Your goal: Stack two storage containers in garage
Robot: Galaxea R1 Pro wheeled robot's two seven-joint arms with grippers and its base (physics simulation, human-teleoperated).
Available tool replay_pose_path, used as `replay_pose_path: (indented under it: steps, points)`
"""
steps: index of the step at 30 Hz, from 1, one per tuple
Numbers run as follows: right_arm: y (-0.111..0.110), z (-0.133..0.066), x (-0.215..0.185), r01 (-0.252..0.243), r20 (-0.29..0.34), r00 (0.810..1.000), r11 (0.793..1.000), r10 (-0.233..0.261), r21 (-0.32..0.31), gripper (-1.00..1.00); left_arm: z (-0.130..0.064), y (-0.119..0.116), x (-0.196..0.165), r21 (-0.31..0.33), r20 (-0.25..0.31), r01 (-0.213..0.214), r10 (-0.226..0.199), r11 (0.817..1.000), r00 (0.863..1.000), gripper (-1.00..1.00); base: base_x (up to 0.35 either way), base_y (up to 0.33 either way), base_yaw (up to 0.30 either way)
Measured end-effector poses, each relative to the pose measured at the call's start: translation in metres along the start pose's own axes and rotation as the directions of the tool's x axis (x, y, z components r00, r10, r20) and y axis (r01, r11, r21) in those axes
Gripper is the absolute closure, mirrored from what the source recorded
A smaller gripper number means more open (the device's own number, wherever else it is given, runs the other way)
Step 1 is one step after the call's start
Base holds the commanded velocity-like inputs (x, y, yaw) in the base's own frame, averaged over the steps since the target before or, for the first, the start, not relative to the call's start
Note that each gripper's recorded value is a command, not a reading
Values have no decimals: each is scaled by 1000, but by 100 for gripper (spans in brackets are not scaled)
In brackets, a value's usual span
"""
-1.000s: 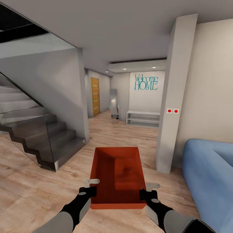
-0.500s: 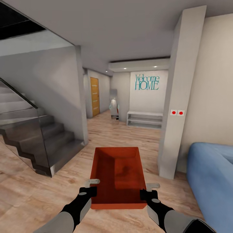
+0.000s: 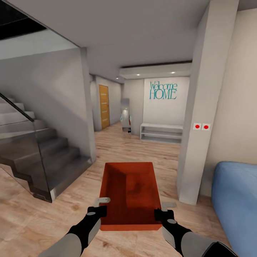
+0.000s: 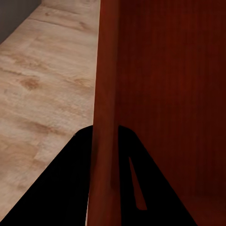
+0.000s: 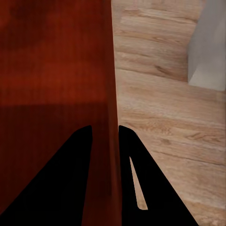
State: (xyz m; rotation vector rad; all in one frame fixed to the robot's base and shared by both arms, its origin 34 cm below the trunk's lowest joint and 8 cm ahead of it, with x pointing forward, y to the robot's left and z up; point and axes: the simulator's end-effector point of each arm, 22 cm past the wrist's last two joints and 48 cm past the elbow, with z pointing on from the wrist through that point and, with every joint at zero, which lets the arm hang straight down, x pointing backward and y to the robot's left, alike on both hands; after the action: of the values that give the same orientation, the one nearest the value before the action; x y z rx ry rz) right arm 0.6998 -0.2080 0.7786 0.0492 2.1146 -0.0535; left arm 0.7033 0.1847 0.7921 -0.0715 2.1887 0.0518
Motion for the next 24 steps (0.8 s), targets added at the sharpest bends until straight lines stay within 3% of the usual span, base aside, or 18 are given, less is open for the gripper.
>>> replay_pose_path:
  steps: [24]
  points:
    - [3, -1, 0, -2, 2, 1000, 1000, 2, 3, 100, 1, 3, -1, 5, 1, 1, -1, 1000, 1000, 100, 322, 0, 0]
